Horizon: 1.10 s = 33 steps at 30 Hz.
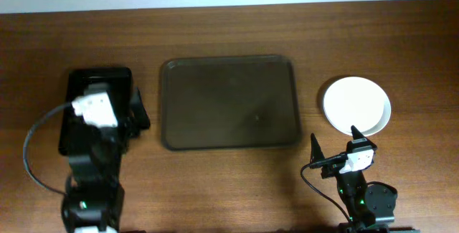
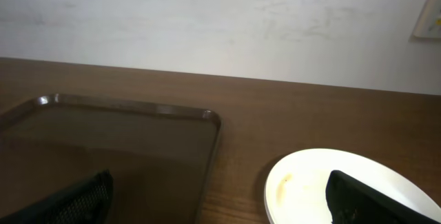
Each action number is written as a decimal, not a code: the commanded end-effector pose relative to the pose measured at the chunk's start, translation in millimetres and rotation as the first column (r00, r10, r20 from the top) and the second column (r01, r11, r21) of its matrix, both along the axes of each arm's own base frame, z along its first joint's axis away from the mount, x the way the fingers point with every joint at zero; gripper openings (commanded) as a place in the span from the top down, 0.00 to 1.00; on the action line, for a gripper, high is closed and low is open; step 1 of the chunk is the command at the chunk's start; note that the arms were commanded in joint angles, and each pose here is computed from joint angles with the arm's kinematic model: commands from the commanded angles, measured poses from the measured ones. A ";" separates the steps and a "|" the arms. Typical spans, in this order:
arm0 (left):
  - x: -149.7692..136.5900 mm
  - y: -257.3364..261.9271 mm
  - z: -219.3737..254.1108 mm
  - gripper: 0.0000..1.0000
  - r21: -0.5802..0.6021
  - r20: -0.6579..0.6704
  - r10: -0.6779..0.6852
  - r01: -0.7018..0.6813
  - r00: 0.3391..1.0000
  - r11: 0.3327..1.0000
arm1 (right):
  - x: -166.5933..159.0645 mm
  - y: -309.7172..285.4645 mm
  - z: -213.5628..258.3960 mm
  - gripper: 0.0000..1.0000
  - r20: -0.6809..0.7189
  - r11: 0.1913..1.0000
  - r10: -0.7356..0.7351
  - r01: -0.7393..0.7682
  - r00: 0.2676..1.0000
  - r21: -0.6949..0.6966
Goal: Clean dirty plates on tray and stack at the side
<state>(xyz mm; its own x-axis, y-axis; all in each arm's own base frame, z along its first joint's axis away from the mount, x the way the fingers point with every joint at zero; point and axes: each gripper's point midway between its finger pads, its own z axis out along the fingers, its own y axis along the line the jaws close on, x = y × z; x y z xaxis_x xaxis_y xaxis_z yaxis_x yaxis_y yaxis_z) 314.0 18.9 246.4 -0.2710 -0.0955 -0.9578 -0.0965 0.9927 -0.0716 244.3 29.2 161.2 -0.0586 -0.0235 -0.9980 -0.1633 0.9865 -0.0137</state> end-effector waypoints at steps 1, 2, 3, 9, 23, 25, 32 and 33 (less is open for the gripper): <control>-18.2 -5.5 -24.6 0.01 0.032 0.050 -0.037 0.035 0.998 0.999 | -0.3 -0.7 -1.7 0.02 -0.001 1.000 -0.002 0.002 1.000 0.001; -22.6 -6.3 -30.4 0.01 0.033 0.067 -0.040 0.038 0.997 0.999 | -0.3 -0.7 -1.8 0.02 -0.001 1.000 -0.002 0.002 1.000 0.001; -24.8 -6.3 -33.2 0.01 0.033 0.076 -0.040 0.037 0.996 0.999 | -0.3 -0.7 -1.7 0.02 -0.001 1.000 -0.002 0.002 1.000 0.001; -46.5 -7.3 -50.5 0.01 0.112 0.168 -0.060 0.042 0.984 0.993 | -0.3 -0.7 -1.7 0.02 -0.001 1.000 -0.002 0.002 1.000 0.001; -67.6 -7.5 -53.9 0.01 0.222 0.319 -0.084 0.012 0.944 0.975 | -0.3 -0.7 -1.7 0.02 -0.001 1.000 -0.002 0.002 1.000 0.001; -68.5 -5.0 -52.1 0.01 0.226 0.328 -0.071 -0.005 0.942 0.974 | -0.3 -0.7 -1.8 0.02 -0.001 1.000 -0.002 0.002 1.000 0.001; -68.2 0.2 -65.8 0.01 0.223 0.276 -0.042 -0.022 0.960 0.975 | -0.3 -0.7 -1.7 0.02 -0.001 1.000 -0.002 0.002 1.000 0.001; -68.3 1.9 -72.2 0.01 0.223 0.251 -0.031 -0.026 0.967 0.975 | -0.3 -0.7 -1.8 0.02 -0.001 1.000 -0.002 0.002 1.000 0.001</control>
